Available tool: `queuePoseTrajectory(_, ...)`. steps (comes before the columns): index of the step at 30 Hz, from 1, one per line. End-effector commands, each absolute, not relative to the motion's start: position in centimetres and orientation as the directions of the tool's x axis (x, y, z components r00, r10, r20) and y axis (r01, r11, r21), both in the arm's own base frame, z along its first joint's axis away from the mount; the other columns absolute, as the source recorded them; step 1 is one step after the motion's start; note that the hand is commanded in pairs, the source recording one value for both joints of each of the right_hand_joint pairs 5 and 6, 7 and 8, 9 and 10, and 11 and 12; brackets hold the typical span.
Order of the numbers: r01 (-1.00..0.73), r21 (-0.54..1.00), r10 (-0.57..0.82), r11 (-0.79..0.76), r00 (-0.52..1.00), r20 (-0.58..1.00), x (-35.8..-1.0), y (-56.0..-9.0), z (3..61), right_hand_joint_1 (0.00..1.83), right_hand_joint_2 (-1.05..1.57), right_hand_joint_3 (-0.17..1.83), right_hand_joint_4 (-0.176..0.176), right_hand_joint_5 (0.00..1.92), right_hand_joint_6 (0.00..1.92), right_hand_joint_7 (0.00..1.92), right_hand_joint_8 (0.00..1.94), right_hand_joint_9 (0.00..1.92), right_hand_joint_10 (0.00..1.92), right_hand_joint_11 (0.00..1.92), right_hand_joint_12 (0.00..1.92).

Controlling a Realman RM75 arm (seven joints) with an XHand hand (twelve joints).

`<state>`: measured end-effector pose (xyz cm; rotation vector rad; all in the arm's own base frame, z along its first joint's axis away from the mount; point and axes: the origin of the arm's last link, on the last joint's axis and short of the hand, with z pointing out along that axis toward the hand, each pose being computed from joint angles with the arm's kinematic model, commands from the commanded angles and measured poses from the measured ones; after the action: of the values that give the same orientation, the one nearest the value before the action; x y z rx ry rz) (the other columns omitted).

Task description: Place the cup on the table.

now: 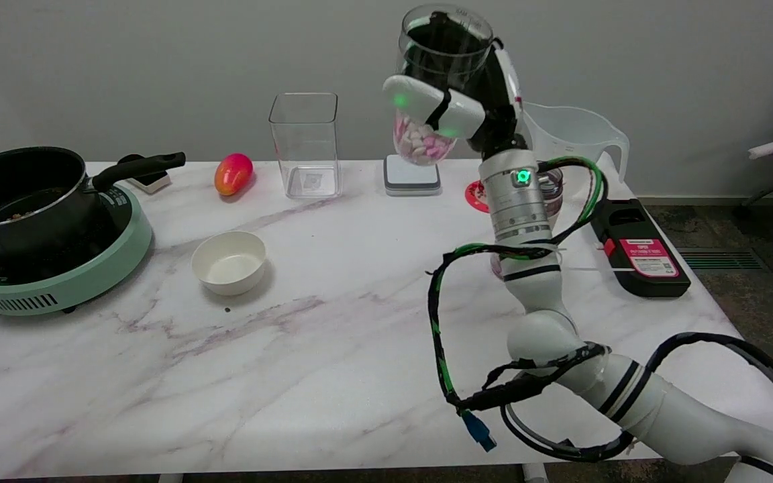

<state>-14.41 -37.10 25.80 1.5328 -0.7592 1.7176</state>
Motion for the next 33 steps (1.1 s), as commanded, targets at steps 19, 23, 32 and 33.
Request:
queuePoseTrajectory(19,-0.698,0.518,0.715,-0.495,0.012,0.699,-13.1,-22.6,30.3,1.23,1.57,0.22,0.0,1.82,1.82,1.75,1.75,1.69,1.69,1.45,1.45)
queuePoseTrajectory(23,-0.686,0.563,0.743,-0.461,0.049,0.667,-13.2,-22.2,32.6,1.23,1.57,0.22,0.0,1.82,1.82,1.76,1.76,1.69,1.69,1.46,1.46)
queuePoseTrajectory(32,-0.69,0.685,0.785,-0.234,0.281,0.552,-14.3,-22.4,38.2,1.22,1.57,0.25,0.0,1.74,1.74,1.71,1.71,1.65,1.65,1.43,1.43)
queuePoseTrajectory(33,-0.687,0.696,0.783,-0.211,0.308,0.541,-14.5,-22.5,38.8,1.22,1.57,0.26,0.0,1.73,1.73,1.71,1.71,1.65,1.65,1.42,1.42)
